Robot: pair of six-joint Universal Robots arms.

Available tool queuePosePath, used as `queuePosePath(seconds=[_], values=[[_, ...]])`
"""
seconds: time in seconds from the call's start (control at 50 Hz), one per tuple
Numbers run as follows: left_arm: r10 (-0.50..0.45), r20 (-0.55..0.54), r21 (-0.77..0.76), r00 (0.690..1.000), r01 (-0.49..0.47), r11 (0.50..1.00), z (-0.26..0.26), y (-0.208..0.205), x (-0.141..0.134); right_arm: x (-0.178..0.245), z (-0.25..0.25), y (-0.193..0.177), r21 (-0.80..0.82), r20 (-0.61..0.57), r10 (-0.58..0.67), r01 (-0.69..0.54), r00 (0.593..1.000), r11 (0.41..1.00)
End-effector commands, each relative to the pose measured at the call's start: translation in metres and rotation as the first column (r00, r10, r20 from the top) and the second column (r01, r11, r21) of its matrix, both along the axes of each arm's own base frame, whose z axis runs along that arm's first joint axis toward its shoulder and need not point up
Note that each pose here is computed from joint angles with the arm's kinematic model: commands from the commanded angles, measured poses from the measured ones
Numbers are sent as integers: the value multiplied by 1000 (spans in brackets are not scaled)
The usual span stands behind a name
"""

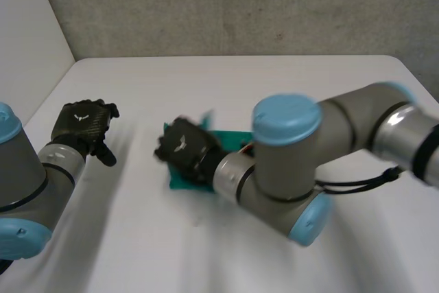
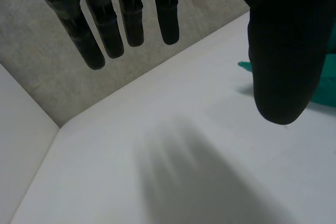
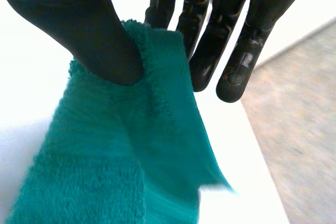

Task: Fold the towel.

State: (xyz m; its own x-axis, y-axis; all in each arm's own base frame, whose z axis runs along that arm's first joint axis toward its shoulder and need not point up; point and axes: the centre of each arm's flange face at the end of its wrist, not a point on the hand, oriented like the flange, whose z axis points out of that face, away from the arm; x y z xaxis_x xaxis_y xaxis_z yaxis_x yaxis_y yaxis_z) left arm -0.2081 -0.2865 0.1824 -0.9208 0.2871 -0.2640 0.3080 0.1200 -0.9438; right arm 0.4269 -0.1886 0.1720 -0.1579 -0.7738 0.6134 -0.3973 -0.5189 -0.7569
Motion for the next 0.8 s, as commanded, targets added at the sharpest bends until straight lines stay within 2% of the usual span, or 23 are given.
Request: queuePosePath(seconds=[0.02,0.1,0.18,0.24,0.3,0.42,0.48,0.52,0.54,0.56,0.62,0.8], values=[[-8,3,9,1000,8,1000,-3,3,-2,11,-32,2,-36,-78,-53,51,995,998],[-26,-1,-2,1000,26,1000,0,5,-8,5,-11,-14,-76,-36,-192,189,981,979],[-89,-12,-45,996,88,995,10,12,-28,-1,21,-16,-43,60,-239,242,969,969],[-130,-21,-71,991,129,989,18,18,-41,-33,48,-41,77,136,-358,350,924,934],[-191,-43,-96,981,186,978,26,29,-60,-55,54,-53,145,153,-427,407,891,902],[-269,-112,-79,957,261,962,22,44,-88,-106,33,-73,286,80,-574,533,815,796],[-291,-113,-49,950,287,957,10,47,-98,-131,18,-80,319,27,-629,590,777,742],[-311,-106,-32,944,310,950,1,51,-108,-137,15,-82,324,16,-640,602,768,730],[-314,-103,-25,944,313,950,-3,50,-110,-150,4,-83,342,-19,-666,631,746,696],[-313,-100,-14,945,313,950,-7,48,-112,-154,0,-83,348,-32,-672,638,740,687],[-309,-90,15,947,312,950,-22,42,-116,-166,-12,-85,365,-52,-683,650,729,666],[-276,-66,67,959,280,958,-54,26,-121,-175,-31,-97,363,-22,-702,660,711,658]])
